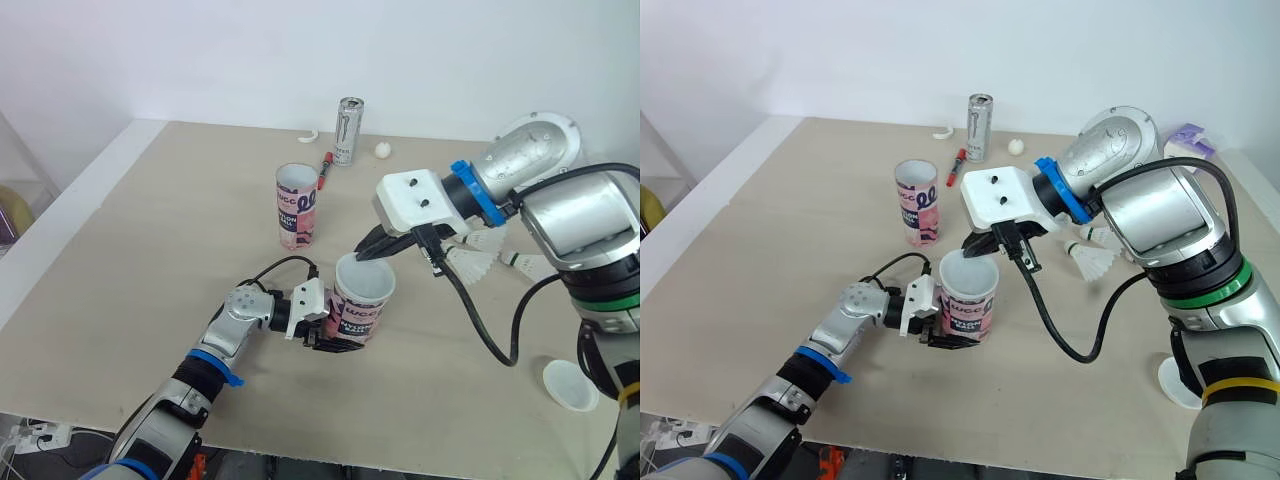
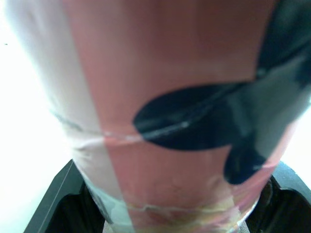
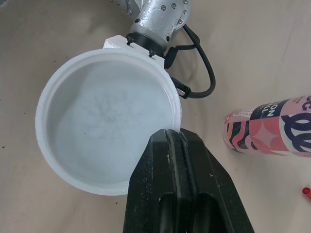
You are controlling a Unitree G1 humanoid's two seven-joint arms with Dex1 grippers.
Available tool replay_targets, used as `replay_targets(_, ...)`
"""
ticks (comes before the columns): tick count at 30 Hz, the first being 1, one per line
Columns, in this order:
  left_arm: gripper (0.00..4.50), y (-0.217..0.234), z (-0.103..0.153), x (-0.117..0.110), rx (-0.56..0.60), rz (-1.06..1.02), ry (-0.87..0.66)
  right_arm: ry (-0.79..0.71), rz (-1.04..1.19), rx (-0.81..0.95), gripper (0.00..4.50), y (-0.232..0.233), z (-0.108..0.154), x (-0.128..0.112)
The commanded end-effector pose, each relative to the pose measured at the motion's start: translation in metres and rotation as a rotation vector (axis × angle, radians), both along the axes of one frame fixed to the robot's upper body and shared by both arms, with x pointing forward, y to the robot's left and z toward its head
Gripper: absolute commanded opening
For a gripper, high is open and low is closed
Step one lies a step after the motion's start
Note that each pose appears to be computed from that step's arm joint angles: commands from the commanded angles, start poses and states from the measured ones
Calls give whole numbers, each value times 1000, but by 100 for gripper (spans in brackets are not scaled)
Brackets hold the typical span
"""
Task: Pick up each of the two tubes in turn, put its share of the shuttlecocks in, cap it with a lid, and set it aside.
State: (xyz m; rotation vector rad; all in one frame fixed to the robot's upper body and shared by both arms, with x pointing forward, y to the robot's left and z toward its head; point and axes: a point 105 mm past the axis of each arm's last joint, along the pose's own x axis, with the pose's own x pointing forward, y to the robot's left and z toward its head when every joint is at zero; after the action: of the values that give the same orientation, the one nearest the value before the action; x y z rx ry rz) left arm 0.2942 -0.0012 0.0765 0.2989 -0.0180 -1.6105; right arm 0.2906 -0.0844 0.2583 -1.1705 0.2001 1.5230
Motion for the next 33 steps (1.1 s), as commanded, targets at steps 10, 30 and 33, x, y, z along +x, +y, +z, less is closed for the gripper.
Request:
replay_targets(10,300,11,-31,-4,106,36,78,-1,-96,275,215,-11,52,0)
replay_targets(30,300,11,-29,-4,96,33,76,254,-209,292,21,-8,-21,-24)
replay_targets(33,300,10,-29,-3,96,36,74,240,-235,229,21,-10,-33,-17)
